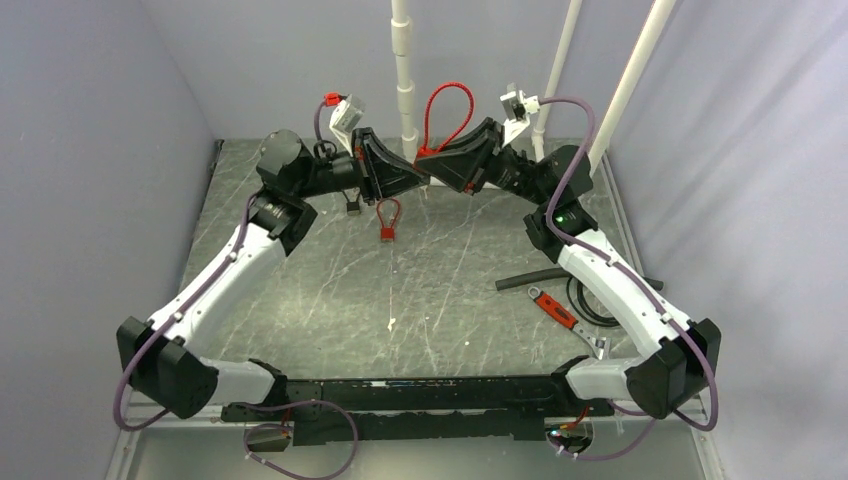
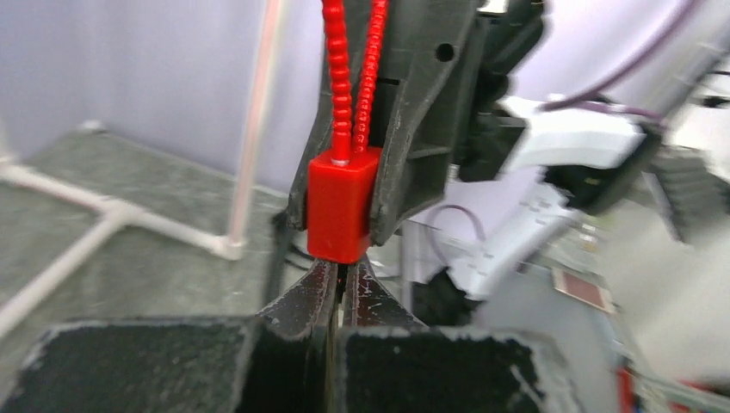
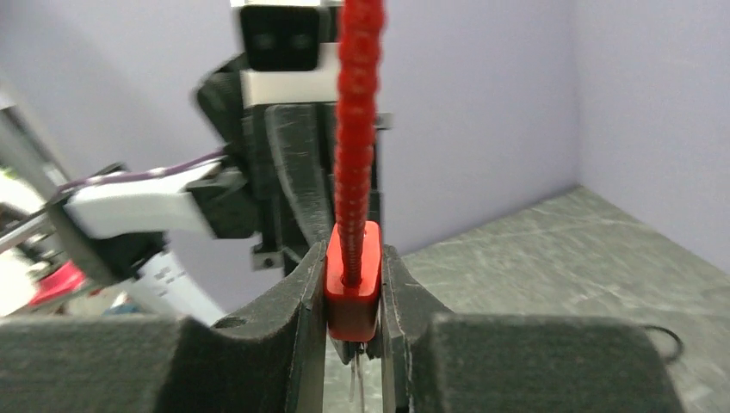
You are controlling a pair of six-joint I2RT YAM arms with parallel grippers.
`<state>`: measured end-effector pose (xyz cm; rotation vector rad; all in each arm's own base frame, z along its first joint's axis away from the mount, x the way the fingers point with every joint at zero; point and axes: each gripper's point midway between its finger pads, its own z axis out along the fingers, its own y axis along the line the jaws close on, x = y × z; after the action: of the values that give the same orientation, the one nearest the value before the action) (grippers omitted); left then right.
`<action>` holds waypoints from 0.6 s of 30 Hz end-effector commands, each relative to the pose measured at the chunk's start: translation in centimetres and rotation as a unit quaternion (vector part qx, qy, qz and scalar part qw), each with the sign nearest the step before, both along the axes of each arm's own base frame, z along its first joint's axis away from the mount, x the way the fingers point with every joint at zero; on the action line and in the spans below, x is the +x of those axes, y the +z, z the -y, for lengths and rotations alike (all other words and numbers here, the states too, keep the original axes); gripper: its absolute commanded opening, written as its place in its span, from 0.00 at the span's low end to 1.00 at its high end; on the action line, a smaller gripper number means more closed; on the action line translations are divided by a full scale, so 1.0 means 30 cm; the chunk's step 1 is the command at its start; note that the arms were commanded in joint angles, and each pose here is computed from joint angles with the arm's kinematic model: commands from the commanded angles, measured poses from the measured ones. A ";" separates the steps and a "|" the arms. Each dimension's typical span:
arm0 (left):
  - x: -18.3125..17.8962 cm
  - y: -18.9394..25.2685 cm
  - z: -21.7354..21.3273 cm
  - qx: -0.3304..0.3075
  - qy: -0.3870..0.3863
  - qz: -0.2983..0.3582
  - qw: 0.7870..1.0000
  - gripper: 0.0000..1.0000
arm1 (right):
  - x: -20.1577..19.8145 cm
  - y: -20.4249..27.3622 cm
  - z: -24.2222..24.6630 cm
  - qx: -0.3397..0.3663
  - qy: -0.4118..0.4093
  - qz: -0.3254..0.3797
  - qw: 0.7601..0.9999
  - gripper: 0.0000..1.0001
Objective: Lock with the key
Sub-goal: Remove the key from the lock.
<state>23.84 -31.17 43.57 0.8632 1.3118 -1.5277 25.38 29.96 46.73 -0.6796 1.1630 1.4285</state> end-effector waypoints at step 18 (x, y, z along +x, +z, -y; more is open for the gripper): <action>-0.185 -0.138 0.006 0.051 -0.226 -0.079 0.970 0.00 | -0.117 0.257 0.103 0.093 0.024 0.145 0.985 0.00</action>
<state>21.27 -33.07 38.02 1.0036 1.4681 -1.8840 26.69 27.69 50.49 -0.6156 1.0102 1.4001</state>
